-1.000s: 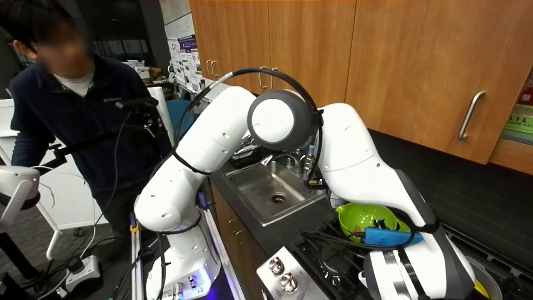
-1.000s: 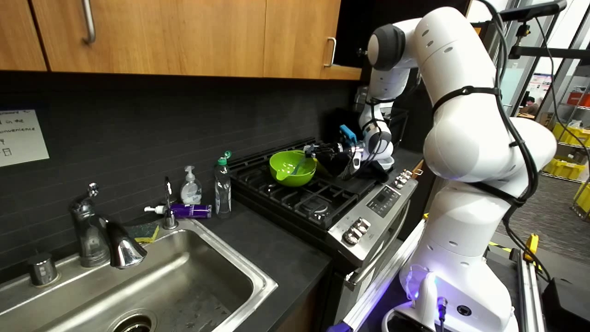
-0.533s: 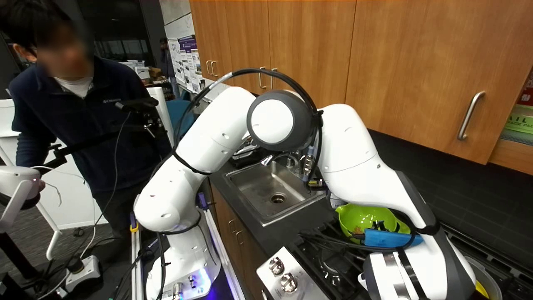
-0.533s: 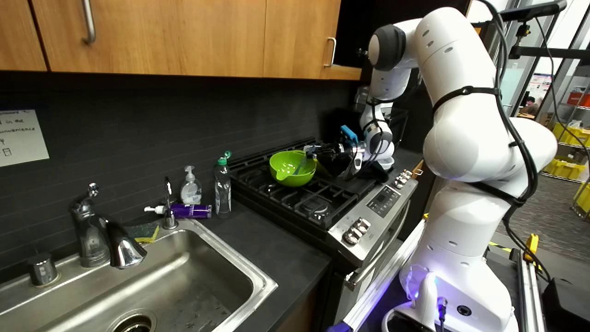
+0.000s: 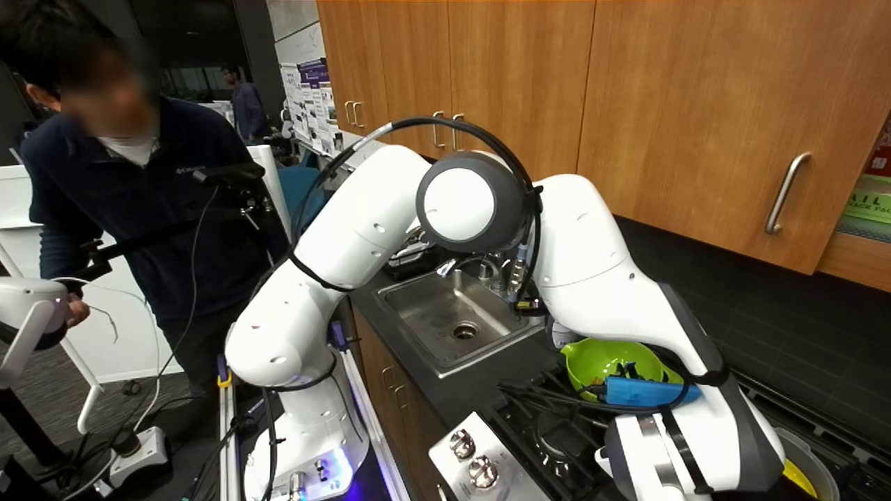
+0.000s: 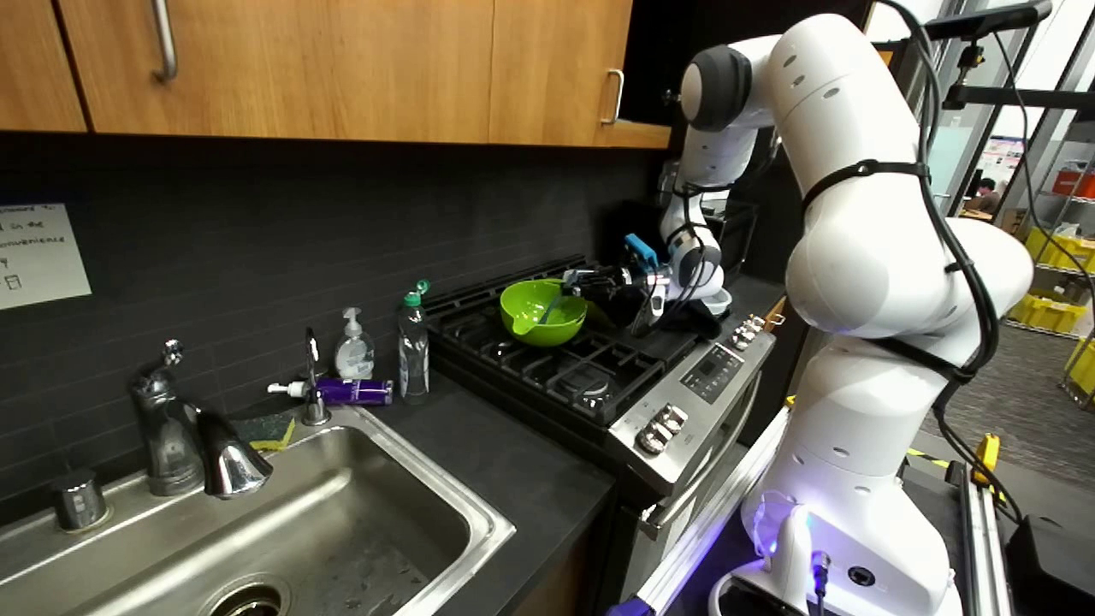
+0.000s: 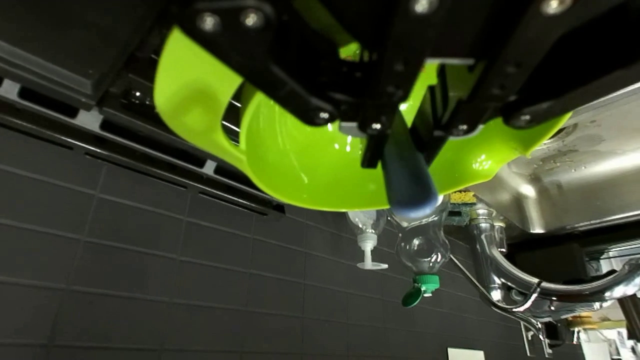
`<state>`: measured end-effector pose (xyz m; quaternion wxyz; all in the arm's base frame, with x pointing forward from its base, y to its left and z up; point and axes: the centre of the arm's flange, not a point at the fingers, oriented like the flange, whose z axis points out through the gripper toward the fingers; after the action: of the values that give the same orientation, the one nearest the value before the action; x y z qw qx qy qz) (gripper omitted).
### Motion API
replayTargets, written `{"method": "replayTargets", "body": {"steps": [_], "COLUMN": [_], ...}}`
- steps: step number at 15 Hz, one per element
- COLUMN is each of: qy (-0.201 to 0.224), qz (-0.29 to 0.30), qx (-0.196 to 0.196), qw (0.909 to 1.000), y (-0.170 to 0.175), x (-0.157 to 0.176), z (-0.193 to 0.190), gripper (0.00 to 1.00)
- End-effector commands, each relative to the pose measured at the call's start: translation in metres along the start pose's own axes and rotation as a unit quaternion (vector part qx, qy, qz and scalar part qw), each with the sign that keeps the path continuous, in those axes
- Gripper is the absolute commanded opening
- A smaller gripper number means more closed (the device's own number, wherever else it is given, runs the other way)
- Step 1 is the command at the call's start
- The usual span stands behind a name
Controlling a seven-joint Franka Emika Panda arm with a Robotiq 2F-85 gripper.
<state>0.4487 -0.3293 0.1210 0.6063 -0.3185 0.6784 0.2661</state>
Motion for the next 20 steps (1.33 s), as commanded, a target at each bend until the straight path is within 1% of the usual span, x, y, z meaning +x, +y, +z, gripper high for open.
{"method": "replayTargets", "body": {"steps": [1, 7, 14, 16, 20], "qy": [-0.005, -0.024, -0.034, -0.031, -0.004], "qz": [0.006, 0.008, 0.012, 0.012, 0.015], "qx": [-0.009, -0.019, -0.019, -0.018, -0.005], "qw": [0.9999, 0.9995, 0.9992, 0.9993, 0.9999], "y": [0.003, 0.004, 0.006, 0.006, 0.008], "x": [-0.003, 0.001, 0.005, 0.004, 0.005], "z": [0.013, 0.032, 0.029, 0.025, 0.0], "gripper": [0.05, 0.05, 0.05, 0.05, 0.05]}}
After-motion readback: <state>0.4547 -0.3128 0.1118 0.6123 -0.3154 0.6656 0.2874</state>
